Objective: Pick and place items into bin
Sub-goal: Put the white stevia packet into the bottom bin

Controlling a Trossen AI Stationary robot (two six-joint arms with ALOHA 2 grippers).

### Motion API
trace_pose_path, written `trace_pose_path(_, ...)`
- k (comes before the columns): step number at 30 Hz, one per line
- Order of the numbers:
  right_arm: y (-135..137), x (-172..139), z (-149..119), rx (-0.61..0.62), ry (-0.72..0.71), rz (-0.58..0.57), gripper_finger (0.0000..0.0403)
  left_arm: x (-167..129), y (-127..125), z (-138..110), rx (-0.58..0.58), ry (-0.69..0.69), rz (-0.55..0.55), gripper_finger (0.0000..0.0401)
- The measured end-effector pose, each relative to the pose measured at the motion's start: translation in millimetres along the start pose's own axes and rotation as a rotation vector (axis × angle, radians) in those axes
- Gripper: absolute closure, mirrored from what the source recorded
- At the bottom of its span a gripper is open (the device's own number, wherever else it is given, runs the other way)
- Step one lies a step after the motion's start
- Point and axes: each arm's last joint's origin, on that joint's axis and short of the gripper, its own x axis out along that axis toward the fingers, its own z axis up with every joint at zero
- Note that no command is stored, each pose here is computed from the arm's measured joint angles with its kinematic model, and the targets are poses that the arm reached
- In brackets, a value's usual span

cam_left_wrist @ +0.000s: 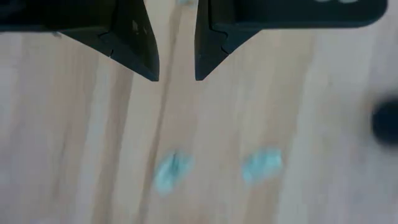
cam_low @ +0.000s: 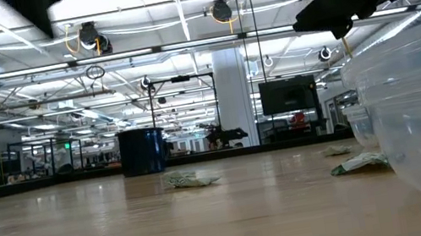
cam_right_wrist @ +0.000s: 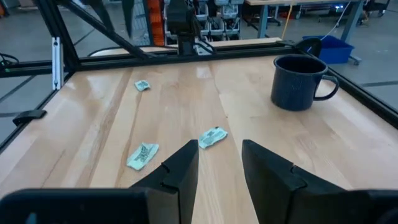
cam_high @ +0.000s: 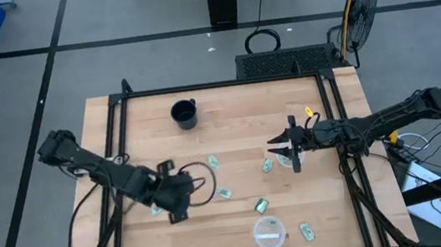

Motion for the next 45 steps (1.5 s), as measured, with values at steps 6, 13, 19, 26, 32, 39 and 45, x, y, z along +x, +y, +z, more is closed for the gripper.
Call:
trace_pose_path(6,-0.2,0.0,-1.4,-0.002,0.014,-0.002,0.0287,44.5,-1.4,-51.8,-0.103,0.183,0.074,0.0293)
trace_pose_path(13,-1.8,-0.4,-13.9,0.077,0.018,-0.003,0.0287,72.6,6.1,-96.6,-0.251,0.336,0.163,0.0293)
trace_pose_path(19,-3.5,-2.2,-25.6,0.086,-0.043,0.007,0.0287,80.7,4.1,-106.1,-0.275,0.330,0.143,0.0293)
trace_pose_path(26,-4.0,-3.6,-27.2,0.087,-0.100,0.015,0.0287,96.3,-1.5,-107.7,-0.306,0.223,0.038,0.0293)
trace_pose_path(32,-4.0,-3.6,-27.5,0.012,-0.097,0.011,0.0287,103.2,2.7,-115.5,-0.345,0.247,0.062,0.0293)
trace_pose_path(39,-4.2,-3.5,-28.9,-0.059,-0.083,0.005,0.0287,94.7,-2.8,-106.9,-0.307,0.237,0.031,0.0293)
trace_pose_path(45,-3.8,-3.9,-24.4,-0.088,-0.129,0.005,0.0287,81.4,-1.5,-101.9,-0.217,0.278,0.091,0.0293)
